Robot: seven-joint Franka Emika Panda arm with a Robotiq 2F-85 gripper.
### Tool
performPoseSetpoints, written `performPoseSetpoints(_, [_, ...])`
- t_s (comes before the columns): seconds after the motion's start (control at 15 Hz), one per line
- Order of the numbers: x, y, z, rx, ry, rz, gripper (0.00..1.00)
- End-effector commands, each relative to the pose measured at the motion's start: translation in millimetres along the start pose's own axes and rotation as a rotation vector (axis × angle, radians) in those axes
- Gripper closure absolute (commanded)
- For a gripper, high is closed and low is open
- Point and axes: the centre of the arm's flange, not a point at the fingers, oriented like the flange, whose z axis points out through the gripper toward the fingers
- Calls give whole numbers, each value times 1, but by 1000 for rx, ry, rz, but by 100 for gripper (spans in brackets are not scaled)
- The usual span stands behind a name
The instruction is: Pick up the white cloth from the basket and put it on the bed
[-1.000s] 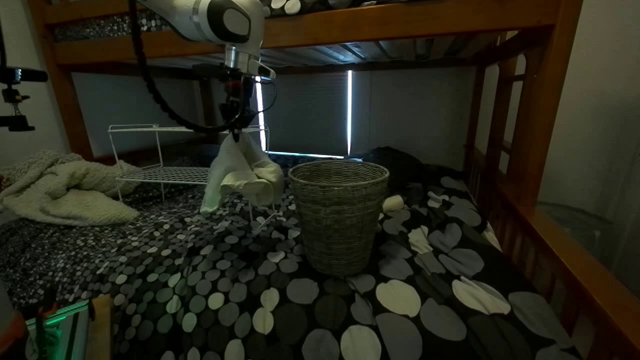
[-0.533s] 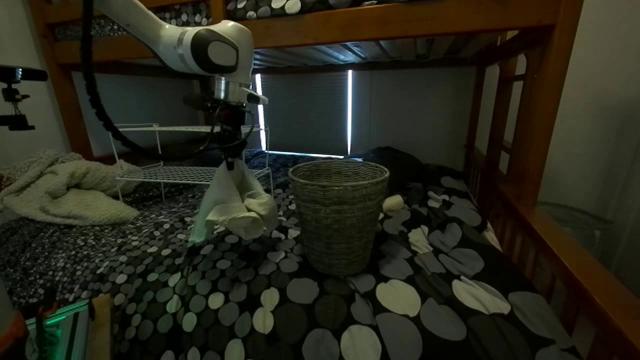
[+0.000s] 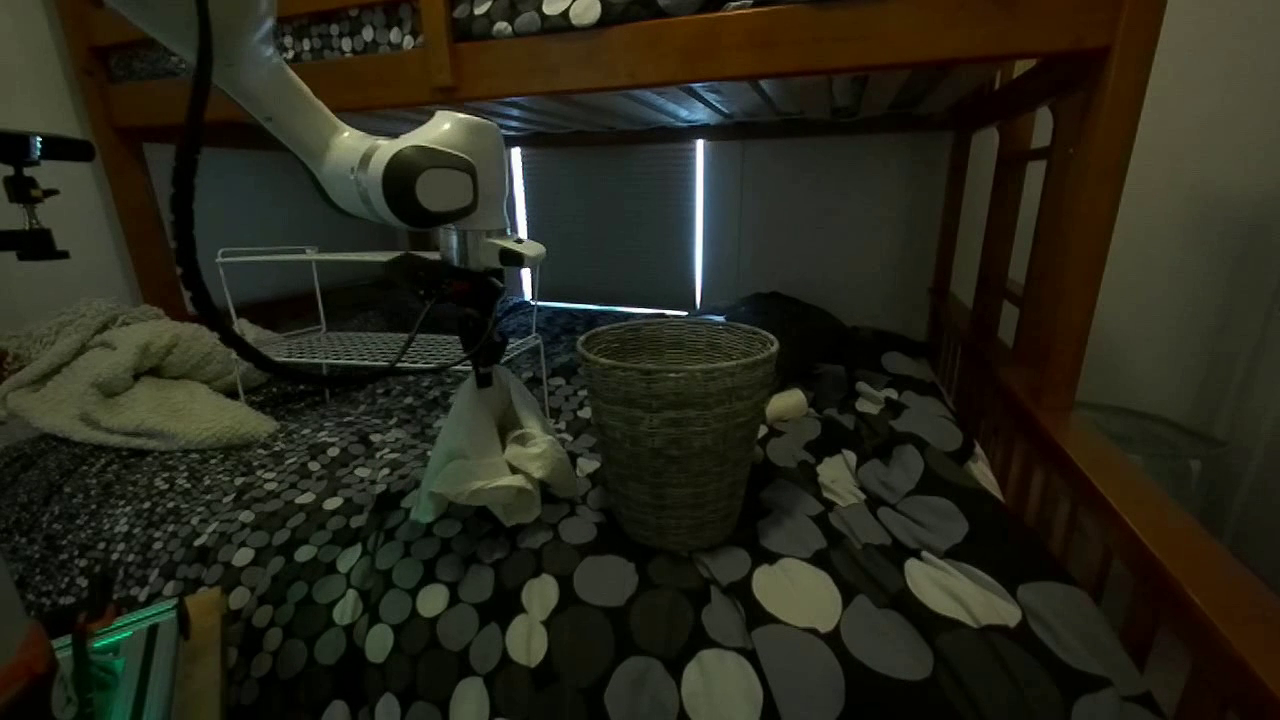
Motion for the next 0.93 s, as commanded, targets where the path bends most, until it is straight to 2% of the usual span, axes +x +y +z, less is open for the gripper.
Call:
performPoseSetpoints(0.0, [13, -1, 27, -24, 86, 42, 98])
performPoseSetpoints(0.2, [21, -3, 47, -11, 105, 56, 98])
performPoseSetpoints(0.27, [23, -4, 51, -8, 103, 57, 68])
performPoseSetpoints(0.33, [26, -4, 53, 0, 98, 57, 68])
performPoseSetpoints(0.4, [28, -5, 52, 16, 93, 55, 62])
performPoseSetpoints(0.67, [42, -2, 25, -11, 46, 2, 31])
performPoseSetpoints(0.8, [48, -1, -1, -32, -39, -21, 16])
performPoseSetpoints(0.87, [50, 1, -13, -58, -54, -30, 9])
